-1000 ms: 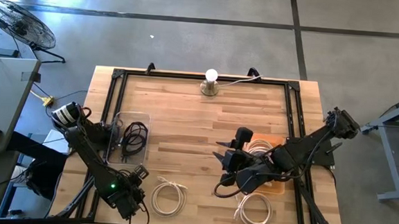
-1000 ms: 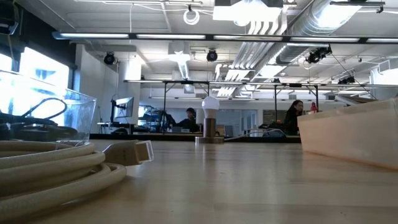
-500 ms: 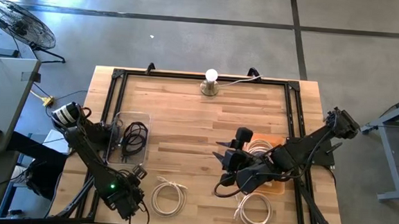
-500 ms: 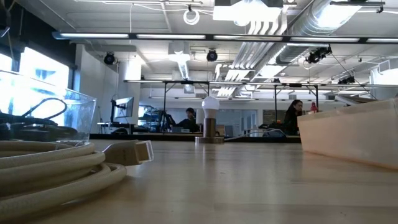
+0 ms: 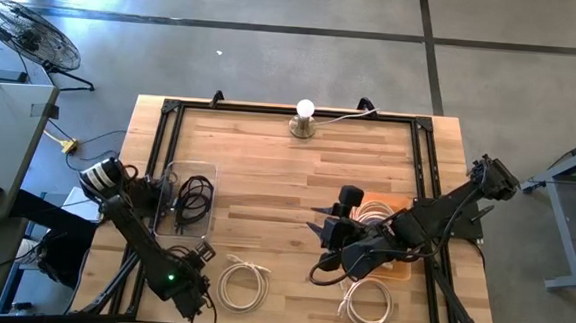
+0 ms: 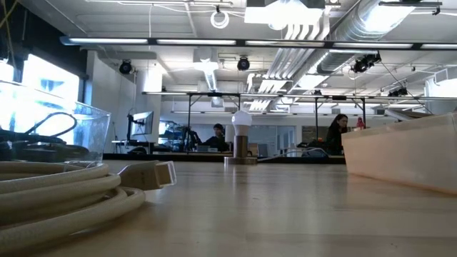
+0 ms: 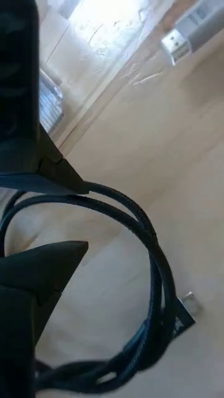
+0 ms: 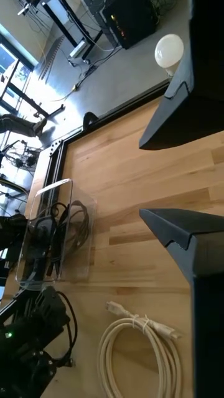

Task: Pick & Place USB Port
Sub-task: Put the black USB cable into the transparent bin

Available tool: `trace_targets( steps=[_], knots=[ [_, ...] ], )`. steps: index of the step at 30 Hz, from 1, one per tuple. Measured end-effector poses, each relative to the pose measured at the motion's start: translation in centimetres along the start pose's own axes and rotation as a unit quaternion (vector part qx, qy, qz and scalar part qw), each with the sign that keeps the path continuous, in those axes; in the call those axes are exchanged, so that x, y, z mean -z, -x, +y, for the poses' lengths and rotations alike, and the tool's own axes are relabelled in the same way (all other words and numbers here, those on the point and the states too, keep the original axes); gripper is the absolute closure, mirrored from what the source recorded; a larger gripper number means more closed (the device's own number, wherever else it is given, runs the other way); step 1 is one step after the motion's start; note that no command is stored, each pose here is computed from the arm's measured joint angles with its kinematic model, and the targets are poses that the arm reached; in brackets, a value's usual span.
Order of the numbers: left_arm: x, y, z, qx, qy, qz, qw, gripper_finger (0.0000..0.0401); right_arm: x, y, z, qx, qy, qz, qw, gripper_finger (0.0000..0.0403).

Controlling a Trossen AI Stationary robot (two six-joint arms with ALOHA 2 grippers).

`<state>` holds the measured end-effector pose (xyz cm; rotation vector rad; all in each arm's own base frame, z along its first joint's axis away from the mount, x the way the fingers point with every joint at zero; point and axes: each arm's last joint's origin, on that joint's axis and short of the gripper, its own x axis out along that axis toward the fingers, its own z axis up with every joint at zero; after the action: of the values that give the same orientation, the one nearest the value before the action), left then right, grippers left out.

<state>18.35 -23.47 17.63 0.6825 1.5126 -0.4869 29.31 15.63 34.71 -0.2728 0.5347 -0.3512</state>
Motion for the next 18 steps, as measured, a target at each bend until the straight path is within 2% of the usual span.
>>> trace_targets(
  steps=[3, 8, 18],
  knots=[
    [-0.06, -0.23, -0.01, -0.005, -0.011, 0.004, 1.000, 0.0301, 0.00, 0.00, 0.00, 0.000, -0.004, 0.000, 1.000, 0.0250],
    [-0.06, -0.24, 0.00, -0.004, -0.025, 0.004, 1.000, 0.0386, 0.00, 0.00, 0.00, 0.000, -0.005, 0.000, 1.000, 0.0250],
    [0.08, -0.21, 0.07, -0.013, -0.034, 0.011, 0.999, 0.0397, 0.00, 0.00, -0.01, 0.001, -0.005, 0.000, 1.000, 0.0257]
  ],
)
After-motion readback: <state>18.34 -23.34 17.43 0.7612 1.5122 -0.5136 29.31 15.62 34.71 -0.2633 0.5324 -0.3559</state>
